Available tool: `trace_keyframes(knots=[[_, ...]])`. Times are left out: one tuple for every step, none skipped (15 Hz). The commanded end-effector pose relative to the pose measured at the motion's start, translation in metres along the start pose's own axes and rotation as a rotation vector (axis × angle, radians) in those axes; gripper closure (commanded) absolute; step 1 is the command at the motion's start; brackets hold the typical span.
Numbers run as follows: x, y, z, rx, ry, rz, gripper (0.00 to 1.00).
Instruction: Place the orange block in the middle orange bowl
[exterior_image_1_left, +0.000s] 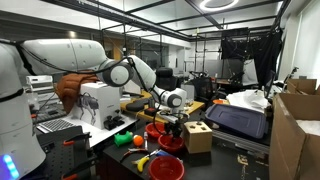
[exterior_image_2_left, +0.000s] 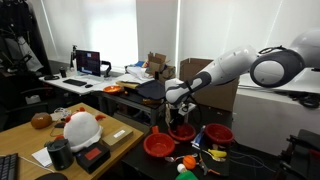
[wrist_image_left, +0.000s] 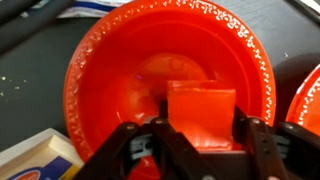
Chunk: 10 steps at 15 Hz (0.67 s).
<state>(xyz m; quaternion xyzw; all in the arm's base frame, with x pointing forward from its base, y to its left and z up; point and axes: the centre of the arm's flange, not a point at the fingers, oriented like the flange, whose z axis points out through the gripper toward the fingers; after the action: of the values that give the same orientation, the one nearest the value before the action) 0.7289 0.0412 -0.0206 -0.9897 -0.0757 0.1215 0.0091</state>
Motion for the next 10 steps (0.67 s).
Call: trace_keyframes(knots=[[0.02, -0.005, -0.003, -0.016, -0.017, -0.039, 0.09], [0.019, -0.007, -0.004, -0.02, -0.016, -0.045, 0.02], [0.019, -0.009, -0.006, -0.028, -0.013, -0.053, 0.0], [0.018, -0.012, -0.008, -0.033, -0.009, -0.064, 0.0], [0.016, -0.015, -0.011, -0.039, -0.003, -0.074, 0.0], [0.014, -0.02, -0.014, -0.045, 0.001, -0.086, 0.0], [0.012, -0.024, -0.018, -0.049, 0.003, -0.1, 0.0], [0.009, -0.028, -0.023, -0.052, 0.005, -0.117, 0.0], [0.007, -0.032, -0.027, -0.054, 0.005, -0.138, 0.0], [0.002, -0.036, -0.033, -0.061, 0.001, -0.152, 0.0]])
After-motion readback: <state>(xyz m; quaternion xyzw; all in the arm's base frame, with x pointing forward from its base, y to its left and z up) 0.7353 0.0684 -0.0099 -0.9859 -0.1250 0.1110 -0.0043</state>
